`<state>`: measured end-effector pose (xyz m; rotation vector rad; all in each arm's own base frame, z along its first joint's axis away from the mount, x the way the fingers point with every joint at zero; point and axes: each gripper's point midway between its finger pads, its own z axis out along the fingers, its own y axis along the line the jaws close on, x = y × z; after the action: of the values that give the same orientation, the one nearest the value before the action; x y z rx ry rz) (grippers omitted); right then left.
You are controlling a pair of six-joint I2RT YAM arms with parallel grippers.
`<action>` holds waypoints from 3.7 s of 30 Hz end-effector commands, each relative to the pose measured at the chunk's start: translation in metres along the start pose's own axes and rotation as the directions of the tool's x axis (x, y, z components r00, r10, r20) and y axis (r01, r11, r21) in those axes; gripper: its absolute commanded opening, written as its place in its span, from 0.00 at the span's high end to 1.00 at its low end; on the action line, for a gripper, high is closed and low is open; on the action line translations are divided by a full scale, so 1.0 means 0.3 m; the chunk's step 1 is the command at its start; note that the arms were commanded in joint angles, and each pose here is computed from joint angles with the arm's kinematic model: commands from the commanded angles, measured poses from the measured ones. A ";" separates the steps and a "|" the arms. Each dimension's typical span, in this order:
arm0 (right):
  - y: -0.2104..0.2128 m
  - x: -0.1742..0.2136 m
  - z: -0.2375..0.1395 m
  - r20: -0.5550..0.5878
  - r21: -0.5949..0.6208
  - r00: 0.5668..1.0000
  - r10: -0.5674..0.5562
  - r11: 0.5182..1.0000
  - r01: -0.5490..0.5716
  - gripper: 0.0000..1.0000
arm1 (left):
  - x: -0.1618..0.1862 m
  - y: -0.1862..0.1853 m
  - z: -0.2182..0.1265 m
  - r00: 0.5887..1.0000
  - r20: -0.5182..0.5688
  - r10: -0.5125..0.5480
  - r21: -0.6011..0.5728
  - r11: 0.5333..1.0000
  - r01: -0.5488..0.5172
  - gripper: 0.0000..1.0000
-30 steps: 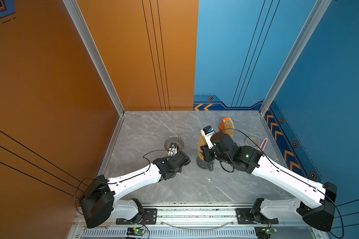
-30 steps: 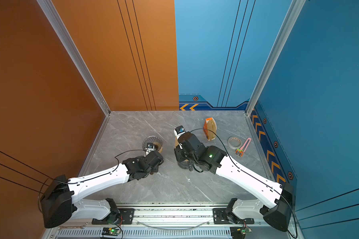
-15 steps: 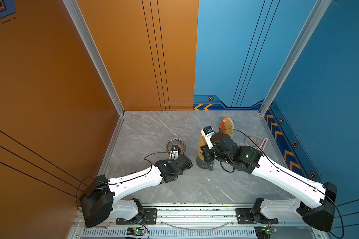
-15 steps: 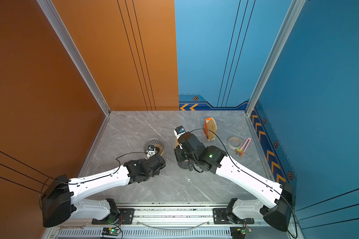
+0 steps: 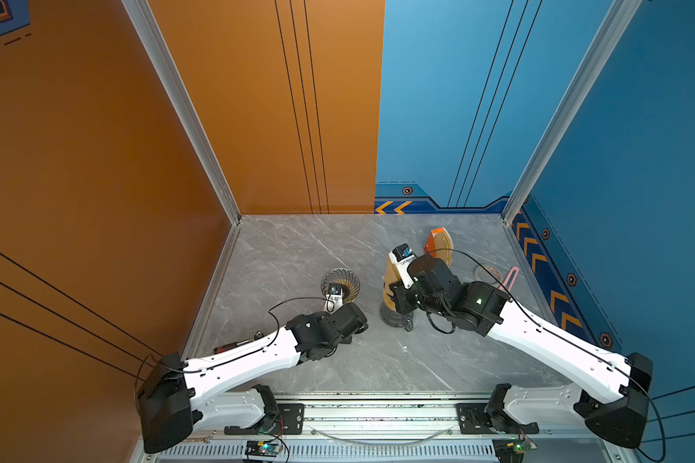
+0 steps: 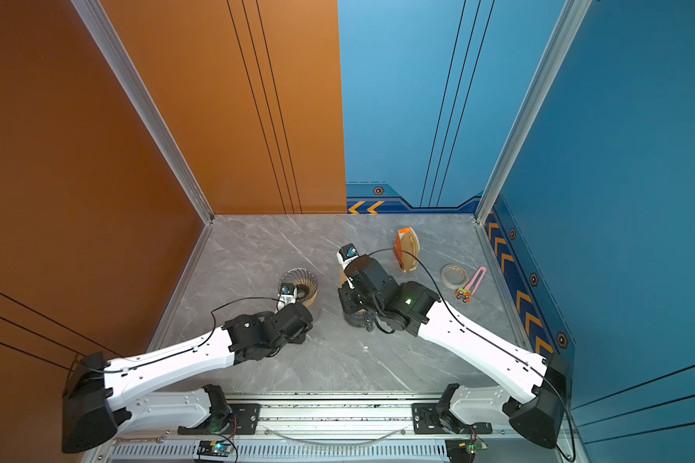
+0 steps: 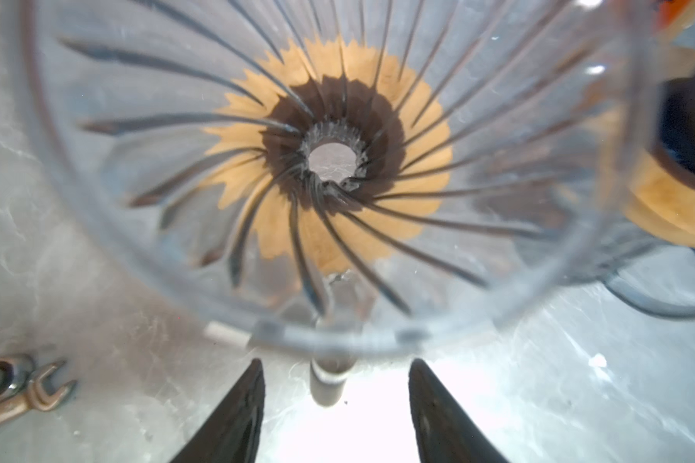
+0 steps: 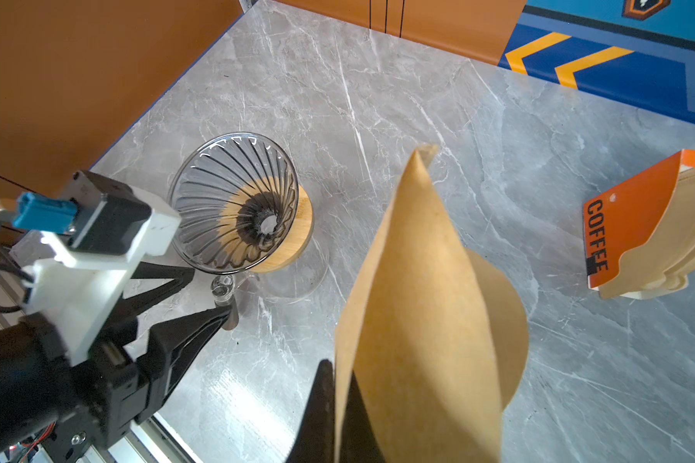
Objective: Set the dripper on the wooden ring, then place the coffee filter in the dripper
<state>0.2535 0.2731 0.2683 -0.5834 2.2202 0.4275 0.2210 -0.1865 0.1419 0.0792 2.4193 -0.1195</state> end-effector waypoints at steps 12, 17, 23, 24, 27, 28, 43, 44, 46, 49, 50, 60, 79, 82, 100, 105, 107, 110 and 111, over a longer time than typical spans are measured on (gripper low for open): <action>0.106 -0.117 0.039 -0.042 0.008 0.977 -0.210 0.977 0.211 0.96 | -0.114 0.078 -0.240 0.997 -0.063 -0.038 0.288 0.956 0.054 0.02; 0.175 -0.133 0.077 -0.077 -0.011 0.949 -0.305 0.952 0.305 0.96 | -0.169 0.131 -0.277 0.994 -0.055 -0.091 0.386 0.916 0.105 0.02; 0.248 -0.133 0.151 -0.114 -0.040 0.914 -0.388 0.921 0.386 0.96 | -0.202 0.203 -0.256 0.990 -0.020 -0.140 0.405 0.904 0.136 0.02; 0.267 -0.164 0.147 -0.094 -0.047 0.916 -0.390 0.921 0.387 0.96 | -0.213 0.197 -0.258 0.989 -0.009 -0.150 0.441 0.887 0.139 0.02; 0.294 -0.164 0.177 -0.108 -0.060 0.904 -0.413 0.910 0.409 0.96 | -0.235 0.187 -0.266 0.983 0.006 -0.183 0.530 0.834 0.152 0.02; 0.299 -0.160 0.191 -0.117 -0.060 0.900 -0.420 0.908 0.416 0.96 | -0.242 0.186 -0.270 0.982 0.017 -0.187 0.556 0.818 0.146 0.02; 0.322 -0.101 0.357 -0.206 -0.068 0.859 -0.468 0.883 0.465 0.95 | -0.246 0.225 -0.261 0.971 0.079 -0.226 0.578 0.804 0.140 0.02; 0.321 -0.096 0.368 -0.212 -0.068 0.858 -0.468 0.883 0.465 0.95 | -0.247 0.231 -0.258 0.970 0.081 -0.229 0.569 0.809 0.144 0.02; 0.316 -0.086 0.387 -0.225 -0.066 0.855 -0.467 0.883 0.465 0.95 | -0.250 0.239 -0.259 0.969 0.092 -0.230 0.558 0.818 0.141 0.02; 0.304 -0.071 0.411 -0.243 -0.058 0.849 -0.468 0.881 0.469 0.93 | -0.250 0.242 -0.259 0.968 0.095 -0.234 0.553 0.821 0.144 0.02; 0.303 -0.067 0.417 -0.248 -0.057 0.848 -0.468 0.881 0.470 0.92 | -0.250 0.242 -0.259 0.968 0.095 -0.234 0.553 0.821 0.144 0.02; 0.303 -0.066 0.422 -0.249 -0.061 0.849 -0.465 0.883 0.466 0.75 | -0.250 0.253 -0.243 0.963 0.078 -0.256 0.541 0.823 0.175 0.02; 0.349 -0.168 0.180 -0.090 -0.199 0.929 -0.359 0.921 0.336 0.62 | -0.329 0.270 -0.230 0.852 -0.039 -0.522 0.403 0.772 0.491 0.02; 0.333 -0.177 0.159 -0.073 -0.206 0.943 -0.326 0.930 0.305 0.66 | -0.330 0.249 -0.216 0.857 -0.061 -0.511 0.373 0.785 0.495 0.02; 0.250 -0.159 0.258 -0.115 -0.080 0.961 -0.253 0.966 0.245 0.19 | -0.283 0.217 -0.118 0.839 -0.159 -0.521 0.281 0.791 0.544 0.02; 0.225 -0.158 0.300 -0.132 -0.062 0.960 -0.247 0.969 0.241 0.07 | -0.288 0.209 -0.093 0.835 -0.171 -0.523 0.282 0.786 0.550 0.02; 0.216 -0.156 0.316 -0.144 -0.057 0.958 -0.248 0.969 0.242 0.06 | -0.288 0.206 -0.081 0.834 -0.179 -0.521 0.279 0.786 0.551 0.02; 0.209 -0.150 0.339 -0.156 -0.053 0.956 -0.250 0.968 0.244 0.05 | -0.286 0.197 -0.060 0.834 -0.196 -0.516 0.276 0.787 0.552 0.02; 0.205 -0.149 0.345 -0.161 -0.048 0.954 -0.252 0.968 0.247 0.05 | -0.286 0.195 -0.054 0.835 -0.200 -0.513 0.274 0.789 0.550 0.02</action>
<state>0.3021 0.3848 0.2354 -0.9536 2.2786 0.3026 0.2750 -0.1238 0.2019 -0.4940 2.4585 -0.7782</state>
